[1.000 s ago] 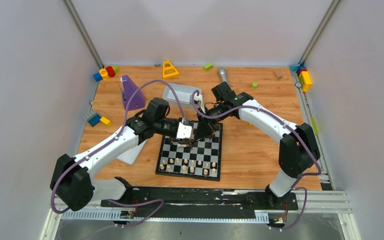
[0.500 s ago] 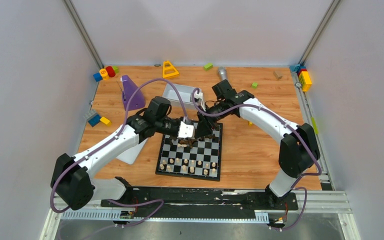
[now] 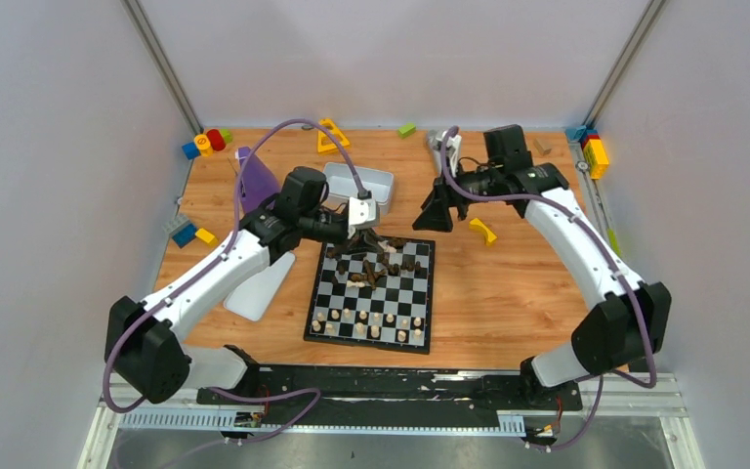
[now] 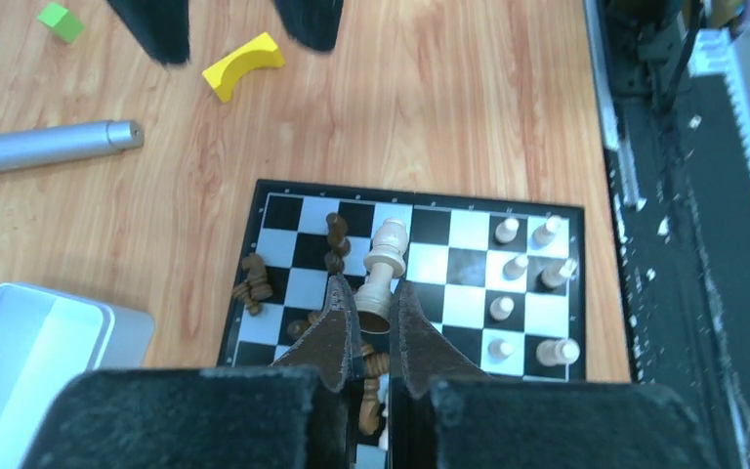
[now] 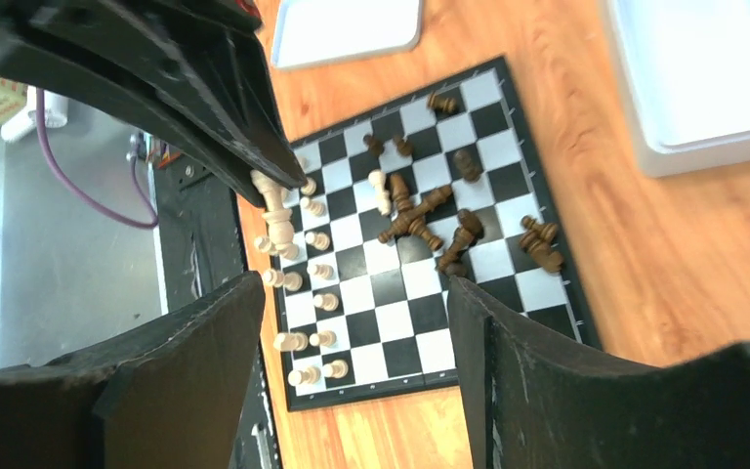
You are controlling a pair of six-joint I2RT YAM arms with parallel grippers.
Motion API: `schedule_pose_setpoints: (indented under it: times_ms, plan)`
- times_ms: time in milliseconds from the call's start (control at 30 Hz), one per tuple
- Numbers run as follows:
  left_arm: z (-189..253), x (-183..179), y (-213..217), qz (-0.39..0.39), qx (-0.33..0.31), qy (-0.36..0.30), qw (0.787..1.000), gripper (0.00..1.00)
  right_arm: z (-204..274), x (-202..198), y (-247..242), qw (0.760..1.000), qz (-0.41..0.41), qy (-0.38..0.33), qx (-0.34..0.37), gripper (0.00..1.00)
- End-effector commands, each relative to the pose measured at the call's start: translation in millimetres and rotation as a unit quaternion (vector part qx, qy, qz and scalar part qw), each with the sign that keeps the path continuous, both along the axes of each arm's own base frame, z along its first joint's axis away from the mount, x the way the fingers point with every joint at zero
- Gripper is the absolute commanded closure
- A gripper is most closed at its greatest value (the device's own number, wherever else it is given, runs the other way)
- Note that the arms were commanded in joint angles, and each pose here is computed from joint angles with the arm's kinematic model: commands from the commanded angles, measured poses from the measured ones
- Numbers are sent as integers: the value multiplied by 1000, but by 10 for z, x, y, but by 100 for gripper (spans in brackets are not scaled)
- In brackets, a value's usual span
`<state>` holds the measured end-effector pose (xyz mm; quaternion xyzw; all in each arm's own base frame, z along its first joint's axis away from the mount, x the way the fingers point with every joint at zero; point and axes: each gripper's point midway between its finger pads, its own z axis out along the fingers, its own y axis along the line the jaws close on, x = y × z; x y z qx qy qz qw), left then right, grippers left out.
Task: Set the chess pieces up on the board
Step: Place the chess piece on the chessboard.
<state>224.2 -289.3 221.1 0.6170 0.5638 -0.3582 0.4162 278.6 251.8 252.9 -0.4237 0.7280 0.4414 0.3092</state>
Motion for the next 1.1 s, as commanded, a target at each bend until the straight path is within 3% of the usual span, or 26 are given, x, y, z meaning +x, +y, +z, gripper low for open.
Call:
schedule_pose_setpoints:
  times_ms: [0, 433, 600, 833, 1067]
  plan:
    - [321, 19, -212, 9, -66, 91, 994, 100, 397, -52, -50, 998, -13, -35, 57, 31]
    - [459, 144, -443, 28, -142, 214, 966, 100, 233, -125, 31, 995, -9, 28, 92, 36]
    - [464, 190, -449, 31, -161, 221, 961, 100, 200, -190, 48, 994, 5, 43, 103, 41]
    - [431, 220, -467, 35, -166, 226, 959, 100, 198, -245, 66, 992, 24, 57, 113, 59]
    - [434, 221, -469, 36, -169, 224, 959, 100, 120, -230, 76, 991, 25, 68, 110, 61]
